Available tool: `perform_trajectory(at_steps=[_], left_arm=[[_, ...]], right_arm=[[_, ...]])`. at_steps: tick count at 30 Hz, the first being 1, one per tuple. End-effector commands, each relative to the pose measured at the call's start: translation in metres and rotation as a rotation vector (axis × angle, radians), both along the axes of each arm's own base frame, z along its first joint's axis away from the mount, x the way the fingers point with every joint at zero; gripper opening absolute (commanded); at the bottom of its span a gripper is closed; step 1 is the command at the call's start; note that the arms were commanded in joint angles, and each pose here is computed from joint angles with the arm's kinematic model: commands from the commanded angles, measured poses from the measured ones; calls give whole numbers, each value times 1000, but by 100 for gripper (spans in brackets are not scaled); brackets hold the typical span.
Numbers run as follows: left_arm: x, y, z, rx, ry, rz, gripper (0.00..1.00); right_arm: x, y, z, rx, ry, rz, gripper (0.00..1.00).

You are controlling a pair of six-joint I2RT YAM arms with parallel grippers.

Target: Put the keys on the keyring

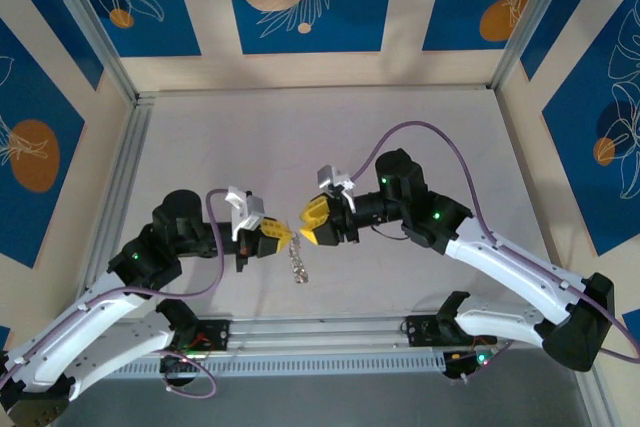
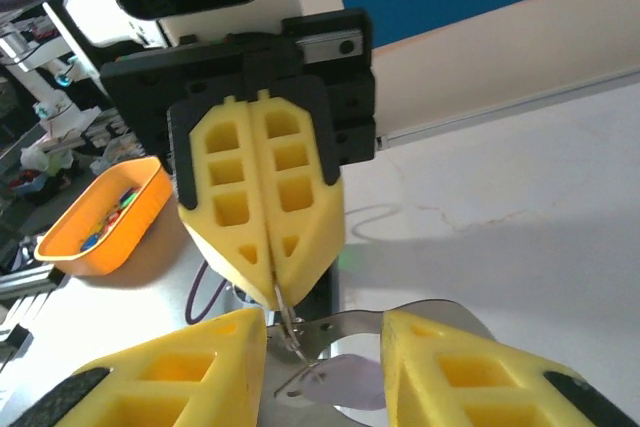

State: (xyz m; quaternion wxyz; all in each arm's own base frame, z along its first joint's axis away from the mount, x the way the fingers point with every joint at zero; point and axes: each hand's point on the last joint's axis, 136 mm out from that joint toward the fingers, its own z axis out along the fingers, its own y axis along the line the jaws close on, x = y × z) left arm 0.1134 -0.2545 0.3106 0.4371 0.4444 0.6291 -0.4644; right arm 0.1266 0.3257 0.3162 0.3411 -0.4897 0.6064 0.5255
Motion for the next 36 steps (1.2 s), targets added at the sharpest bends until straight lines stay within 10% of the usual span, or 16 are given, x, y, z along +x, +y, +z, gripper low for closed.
perform_trajectory(at_steps=[1,16,25,33,36], left_arm=[[-8,-3,32,-84,-53,-45,0],[-14,-2,36,-111,-59,-73,0],[-10,-2,35,-110,-59,-49,0],[3,1,11,-5,-25,26,0],[6,7,-2,85,-9,59,20]], right_arm=[[-15,0,-2,3,-22,72,38],[-14,14,-16,-27,-37,80,39],[-15,10,-11,-12,-97,59,1],[19,-5,-13,-142,-205,-169,0],[35,-10,-21,-263,-226,-254,0]])
